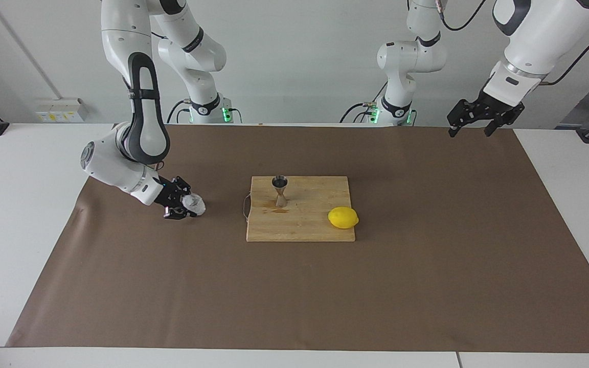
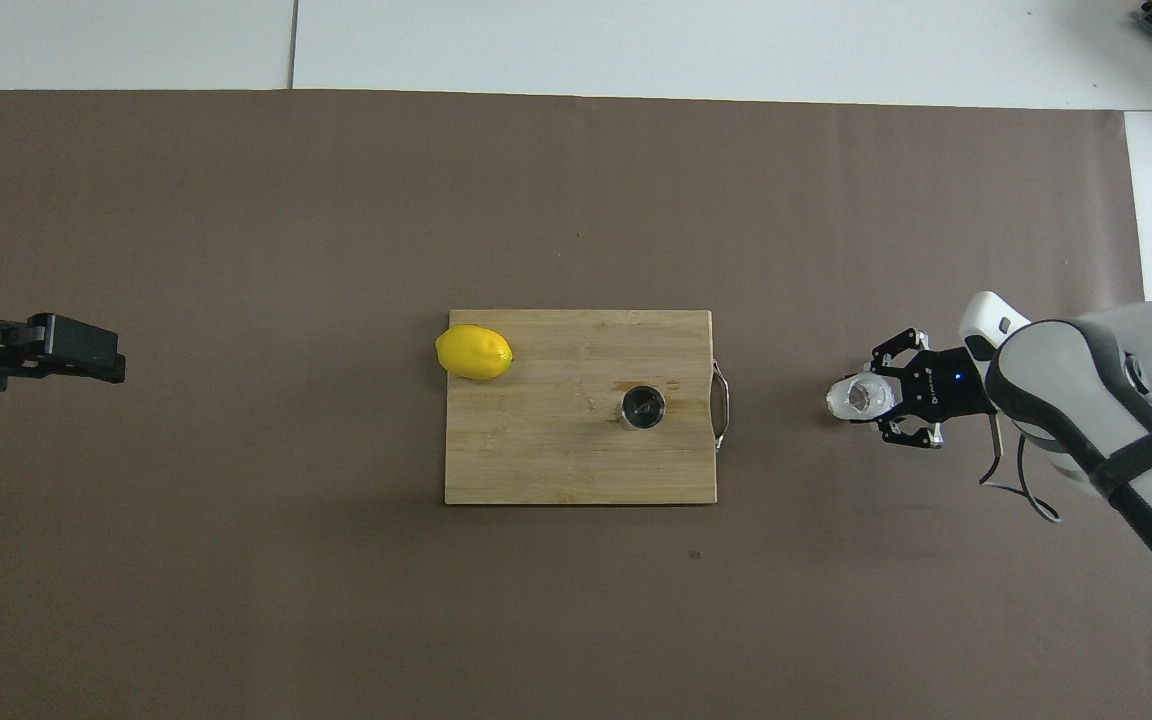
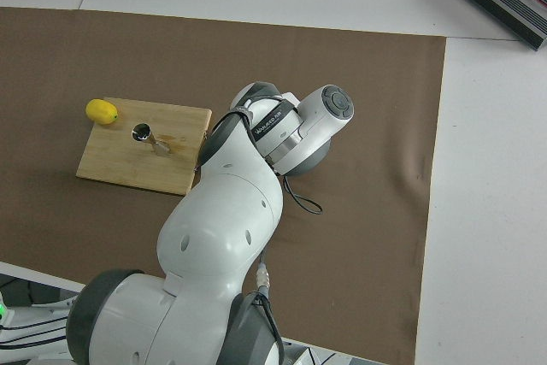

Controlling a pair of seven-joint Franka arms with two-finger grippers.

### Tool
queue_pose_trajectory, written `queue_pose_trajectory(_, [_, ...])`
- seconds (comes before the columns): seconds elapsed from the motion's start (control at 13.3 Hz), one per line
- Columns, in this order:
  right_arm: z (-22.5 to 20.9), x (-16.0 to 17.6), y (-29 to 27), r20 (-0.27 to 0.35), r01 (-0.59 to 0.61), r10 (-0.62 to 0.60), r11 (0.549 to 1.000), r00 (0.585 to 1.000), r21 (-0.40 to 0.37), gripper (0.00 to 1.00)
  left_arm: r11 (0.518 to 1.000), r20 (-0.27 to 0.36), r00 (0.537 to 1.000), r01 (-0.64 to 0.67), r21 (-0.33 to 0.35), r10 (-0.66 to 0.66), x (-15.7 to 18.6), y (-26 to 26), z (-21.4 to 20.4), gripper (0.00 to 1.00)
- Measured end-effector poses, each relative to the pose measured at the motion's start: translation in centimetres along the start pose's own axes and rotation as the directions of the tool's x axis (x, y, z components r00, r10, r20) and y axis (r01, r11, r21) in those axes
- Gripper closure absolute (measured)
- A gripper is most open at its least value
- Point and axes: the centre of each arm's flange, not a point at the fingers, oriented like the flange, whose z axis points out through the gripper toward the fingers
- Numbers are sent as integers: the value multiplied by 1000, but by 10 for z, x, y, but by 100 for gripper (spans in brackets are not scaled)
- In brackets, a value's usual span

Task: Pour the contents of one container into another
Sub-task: 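Carry the clear cup back beside the board with the right gripper, then set down the clear cup and open the right gripper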

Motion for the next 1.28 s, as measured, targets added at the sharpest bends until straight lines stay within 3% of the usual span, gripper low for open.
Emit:
queue_pose_trajectory(0.23, [-5, -8, -2, -5, -13, 13, 1000, 1000, -4, 49, 1000, 0, 1000, 0, 0, 0, 0, 0, 0, 0])
queue_pose_trajectory(0.53, [-24, -2, 3, 6, -1, 2, 999, 1000, -43, 4, 1000, 0, 1000, 0, 0, 0, 0, 0, 0, 0])
queue_pose_trajectory(0.6, [-37, 7, 5, 13, -6, 7, 998, 1000, -67, 0, 1000, 0, 1000, 0, 0, 0, 0, 0, 0, 0])
queue_pose_trajectory(0.83, [-73, 36, 1, 7, -119, 120, 986, 993, -114, 0, 1000, 0, 1000, 1, 0, -1, 0, 0, 0, 0])
queue_pose_trajectory(1.13, [-125, 72, 0, -13, -302, 305, 938, 952, -170, 0, 1000, 0, 1000, 1, 0, -1, 0, 0, 0, 0])
queue_pose_trajectory(1.28, [-153, 89, -5, 48, -409, 427, 888, 903, -208, 0, 1000, 0, 1000, 1, 0, -1, 0, 0, 0, 0])
